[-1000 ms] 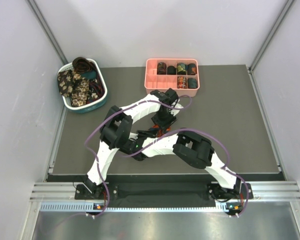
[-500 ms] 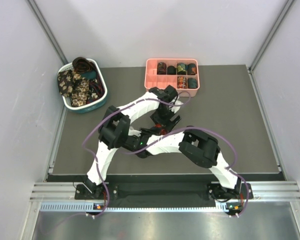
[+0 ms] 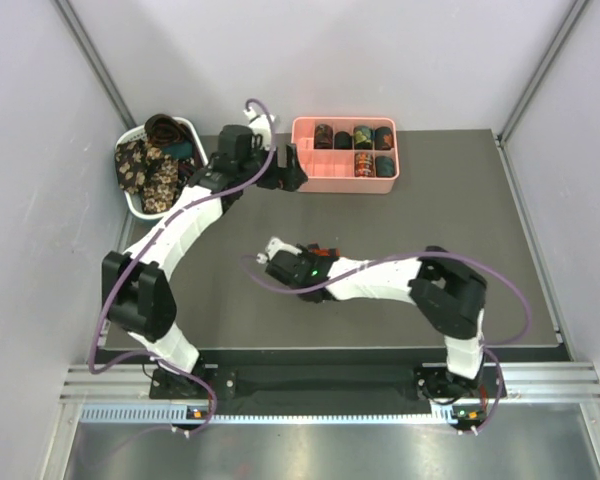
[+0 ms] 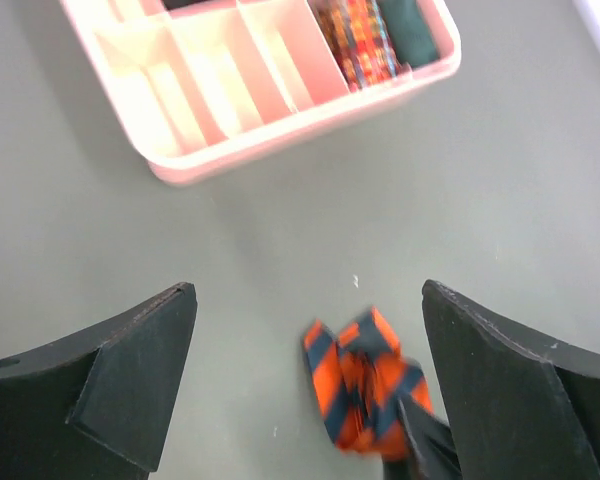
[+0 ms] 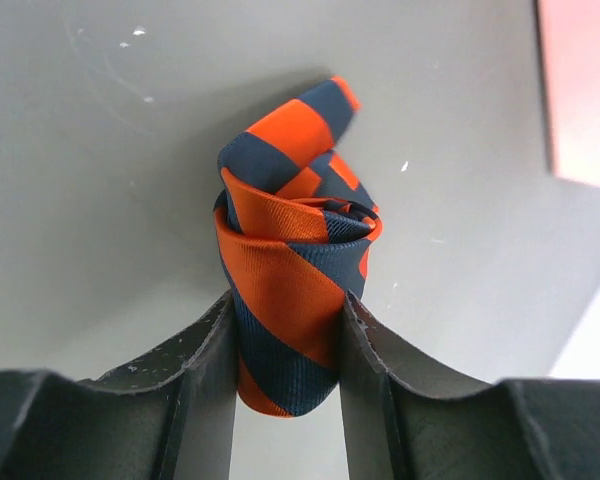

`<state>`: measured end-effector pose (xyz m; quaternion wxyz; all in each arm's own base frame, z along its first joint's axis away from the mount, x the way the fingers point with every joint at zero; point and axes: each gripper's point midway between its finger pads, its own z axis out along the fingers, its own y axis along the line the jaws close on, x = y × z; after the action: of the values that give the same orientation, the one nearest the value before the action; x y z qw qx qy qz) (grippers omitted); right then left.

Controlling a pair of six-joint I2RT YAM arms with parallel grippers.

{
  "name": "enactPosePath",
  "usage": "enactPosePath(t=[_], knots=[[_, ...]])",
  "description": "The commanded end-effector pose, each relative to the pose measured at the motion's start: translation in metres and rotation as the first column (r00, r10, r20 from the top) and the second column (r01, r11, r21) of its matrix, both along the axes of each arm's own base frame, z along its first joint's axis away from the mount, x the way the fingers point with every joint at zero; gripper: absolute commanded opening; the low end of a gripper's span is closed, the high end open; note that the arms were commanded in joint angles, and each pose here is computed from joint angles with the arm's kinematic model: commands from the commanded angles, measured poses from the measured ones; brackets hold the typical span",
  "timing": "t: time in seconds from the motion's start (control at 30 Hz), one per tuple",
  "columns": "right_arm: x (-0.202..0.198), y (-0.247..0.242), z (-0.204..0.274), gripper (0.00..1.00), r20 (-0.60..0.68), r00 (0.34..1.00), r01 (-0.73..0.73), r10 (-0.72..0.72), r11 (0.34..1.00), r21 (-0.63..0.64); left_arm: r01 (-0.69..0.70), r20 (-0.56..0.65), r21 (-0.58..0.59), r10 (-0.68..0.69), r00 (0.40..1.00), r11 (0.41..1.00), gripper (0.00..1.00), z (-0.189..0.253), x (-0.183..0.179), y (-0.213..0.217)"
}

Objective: Roll the ties
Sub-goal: Place the rolled tie into the container

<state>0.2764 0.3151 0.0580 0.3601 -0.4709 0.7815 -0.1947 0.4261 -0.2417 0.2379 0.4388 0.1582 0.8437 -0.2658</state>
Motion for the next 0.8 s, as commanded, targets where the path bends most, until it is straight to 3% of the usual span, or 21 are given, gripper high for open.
enactPosePath(t=[0.0,0.07,0.1,0.13,0.17,0.3,0.47,0.53,0.77], knots=[[0.012,0.013,0.051,0.0,-0.03,0.999,0.043,-0.035,0.938,0.343,-0.086,0.136,-0.192,0.114,0.984,0.978,0.99,0.035,0.027,0.008],[0.023,-0.004,0.057,0.0,-0.051,0.996,0.087,-0.073,0.906,0.413,-0.105,0.128,-0.251,0.14,0.982,0.962,0.99,0.029,0.031,0.015],[0.023,-0.007,0.075,0.0,-0.068,0.995,0.098,-0.075,0.863,0.495,-0.127,0.151,-0.335,0.186,0.971,0.934,0.99,0.044,0.042,0.024],[0.023,-0.016,0.074,0.0,-0.084,0.993,0.116,-0.084,0.847,0.519,-0.154,0.111,-0.371,0.208,0.972,0.916,0.99,0.035,0.043,0.031],[0.033,-0.025,0.091,0.0,-0.099,0.99,0.136,-0.095,0.791,0.597,-0.185,0.041,-0.453,0.227,0.973,0.872,0.99,0.034,0.046,0.033],[0.053,-0.064,0.114,0.0,-0.146,0.977,0.214,-0.156,0.68,0.701,-0.185,-0.034,-0.61,0.208,0.978,0.771,0.99,0.027,0.065,0.055],[0.082,-0.109,0.139,0.0,-0.186,0.943,0.316,-0.275,0.565,0.762,-0.217,-0.14,-0.516,0.169,0.976,0.829,0.99,-0.017,0.099,0.044],[0.091,-0.122,0.149,0.0,-0.192,0.929,0.342,-0.317,0.535,0.773,-0.224,-0.129,-0.501,0.184,0.974,0.836,0.99,-0.02,0.109,0.043],[0.125,-0.17,0.177,0.0,-0.169,0.858,0.425,-0.486,0.484,0.765,-0.297,-0.136,-0.284,0.268,0.954,0.912,0.96,-0.066,0.15,0.035]])
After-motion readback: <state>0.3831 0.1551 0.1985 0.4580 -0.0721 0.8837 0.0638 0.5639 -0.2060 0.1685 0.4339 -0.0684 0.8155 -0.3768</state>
